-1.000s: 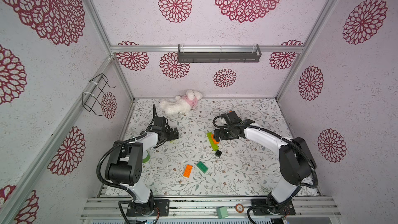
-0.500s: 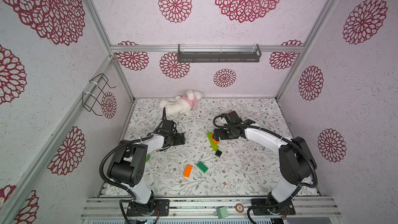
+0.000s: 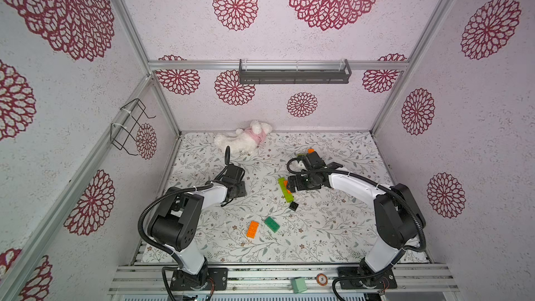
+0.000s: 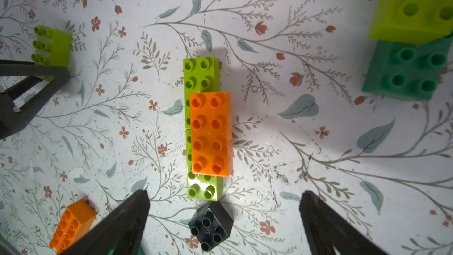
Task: Assemble a small pinwheel with lego
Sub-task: Adjust the lego brick at the center of the board, then pick up the lego brick from the center of the board, then assemble the lego brick with the lego brick.
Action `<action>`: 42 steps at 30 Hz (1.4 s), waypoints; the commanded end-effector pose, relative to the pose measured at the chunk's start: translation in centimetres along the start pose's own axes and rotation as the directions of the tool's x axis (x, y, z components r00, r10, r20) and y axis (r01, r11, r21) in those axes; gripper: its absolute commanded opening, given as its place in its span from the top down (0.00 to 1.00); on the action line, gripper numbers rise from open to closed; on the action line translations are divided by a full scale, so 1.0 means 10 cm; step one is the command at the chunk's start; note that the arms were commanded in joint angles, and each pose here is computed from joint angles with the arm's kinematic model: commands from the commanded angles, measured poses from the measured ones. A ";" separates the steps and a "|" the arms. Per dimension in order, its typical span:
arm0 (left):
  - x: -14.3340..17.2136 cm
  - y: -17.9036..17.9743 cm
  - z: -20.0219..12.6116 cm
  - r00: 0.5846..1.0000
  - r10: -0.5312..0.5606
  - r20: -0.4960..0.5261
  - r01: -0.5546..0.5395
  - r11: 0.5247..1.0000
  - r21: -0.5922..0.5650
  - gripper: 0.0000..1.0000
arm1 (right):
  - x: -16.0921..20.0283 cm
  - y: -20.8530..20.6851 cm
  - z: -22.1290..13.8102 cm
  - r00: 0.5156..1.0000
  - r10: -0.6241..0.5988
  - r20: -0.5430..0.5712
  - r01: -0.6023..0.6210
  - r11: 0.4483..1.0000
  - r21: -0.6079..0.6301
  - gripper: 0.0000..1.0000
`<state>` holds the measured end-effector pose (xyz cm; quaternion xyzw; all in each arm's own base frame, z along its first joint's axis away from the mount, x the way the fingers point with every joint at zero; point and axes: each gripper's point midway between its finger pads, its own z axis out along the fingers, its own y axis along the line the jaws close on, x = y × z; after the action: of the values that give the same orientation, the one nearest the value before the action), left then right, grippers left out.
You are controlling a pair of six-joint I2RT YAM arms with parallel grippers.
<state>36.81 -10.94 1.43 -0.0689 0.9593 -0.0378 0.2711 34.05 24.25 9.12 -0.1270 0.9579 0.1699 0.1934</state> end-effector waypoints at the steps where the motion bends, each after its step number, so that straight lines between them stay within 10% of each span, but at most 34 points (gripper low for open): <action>1: 0.10 -0.01 0.08 1.000 0.002 -0.003 -0.002 1.000 0.001 0.52 | -0.12 0.05 -0.19 0.999 -0.003 0.053 0.004 1.000 -0.021 0.01; 13: -0.10 -0.54 -0.27 0.987 0.130 0.093 -0.142 0.979 0.145 0.83 | -0.29 0.06 -0.29 0.995 0.020 0.096 -0.015 0.999 -0.049 0.01; 17: -0.09 -1.03 -0.55 0.944 0.274 0.183 -0.322 0.885 0.337 0.85 | -0.33 0.08 -0.29 0.994 0.041 0.104 -0.033 0.996 -0.081 0.01; 23: 0.28 -1.45 -0.79 0.799 0.545 0.254 -0.581 0.591 0.559 0.85 | -0.32 0.05 -0.25 0.994 0.068 0.091 -0.057 0.992 -0.113 0.03; 28: 0.41 -1.56 -0.70 0.690 0.691 0.214 -0.660 0.481 0.577 0.84 | -0.34 -0.01 -0.21 0.986 0.143 0.090 -0.124 0.975 -0.186 0.06; 42: 0.51 -1.75 -0.46 0.563 0.815 0.140 -0.710 0.390 0.586 0.84 | -0.25 -0.07 -0.05 0.986 0.163 0.032 -0.154 0.968 -0.197 0.22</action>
<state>32.84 -28.54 4.95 0.4412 0.8496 -0.2120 0.1964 36.29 23.54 10.13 -0.0636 0.9418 0.2676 0.1932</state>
